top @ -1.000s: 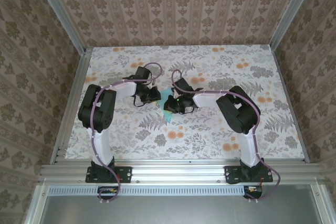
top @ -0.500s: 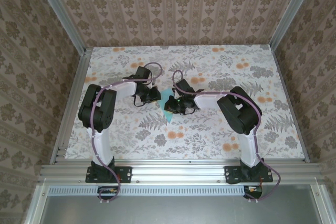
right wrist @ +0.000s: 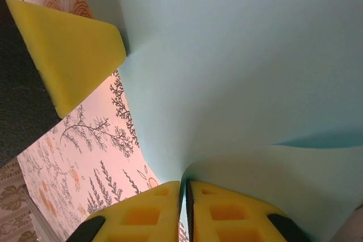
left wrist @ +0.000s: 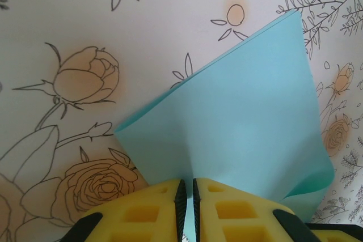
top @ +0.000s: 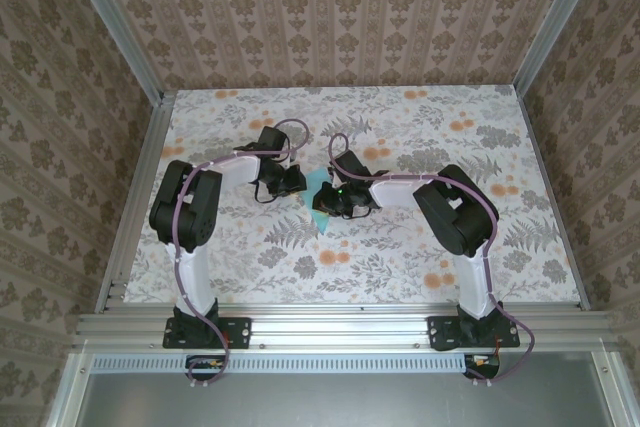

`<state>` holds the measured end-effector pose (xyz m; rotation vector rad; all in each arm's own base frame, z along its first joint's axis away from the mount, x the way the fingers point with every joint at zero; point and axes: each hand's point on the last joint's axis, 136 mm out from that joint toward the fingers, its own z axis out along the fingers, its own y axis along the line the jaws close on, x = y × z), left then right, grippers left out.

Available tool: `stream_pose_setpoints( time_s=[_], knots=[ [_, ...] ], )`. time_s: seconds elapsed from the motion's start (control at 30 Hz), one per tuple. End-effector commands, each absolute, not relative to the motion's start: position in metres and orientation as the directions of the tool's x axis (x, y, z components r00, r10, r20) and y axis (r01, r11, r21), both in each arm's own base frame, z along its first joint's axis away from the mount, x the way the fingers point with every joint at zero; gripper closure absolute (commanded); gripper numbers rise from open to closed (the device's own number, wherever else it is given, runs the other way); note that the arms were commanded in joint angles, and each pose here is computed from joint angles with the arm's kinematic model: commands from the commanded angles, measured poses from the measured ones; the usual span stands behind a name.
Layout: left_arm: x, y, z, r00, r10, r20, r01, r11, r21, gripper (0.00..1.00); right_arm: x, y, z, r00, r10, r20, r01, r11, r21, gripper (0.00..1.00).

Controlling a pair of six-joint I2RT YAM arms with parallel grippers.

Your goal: Fold a paper plane with a square sheet of paper (pick it up from the middle)

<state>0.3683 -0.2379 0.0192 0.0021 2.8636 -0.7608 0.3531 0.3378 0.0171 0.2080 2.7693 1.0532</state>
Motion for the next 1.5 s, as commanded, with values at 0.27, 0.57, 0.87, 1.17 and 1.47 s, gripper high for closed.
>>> stream_pose_setpoints(
  time_s=[0.27,0.57,0.87,1.17,1.47],
  knots=[
    [0.351,-0.226,0.001,-0.994,-0.018,-0.108,0.029,0.909,-0.416,0.84,0.348,0.324,0.001,-0.968,0.230,-0.102,0.118,0.771,0.625,0.72],
    [0.364,-0.235,0.029,-0.987,-0.013,-0.158,0.060,0.891,-0.450,0.84,0.343,0.320,-0.002,-0.970,0.222,-0.103,0.110,0.773,0.625,0.75],
    [0.358,-0.232,0.015,-0.992,-0.011,-0.122,0.043,0.900,-0.434,0.84,0.342,0.318,-0.001,-0.969,0.221,-0.109,0.105,0.768,0.631,0.72],
    [0.359,-0.233,0.020,-0.992,-0.010,-0.129,0.049,0.896,-0.441,0.84,0.340,0.311,-0.009,-0.967,0.237,-0.092,0.133,0.781,0.610,0.93],
    [0.347,-0.255,0.069,-0.983,-0.023,-0.180,0.090,0.801,-0.591,0.84,0.335,0.308,-0.018,-0.972,0.223,-0.072,0.140,0.798,0.586,1.00]
  ],
)
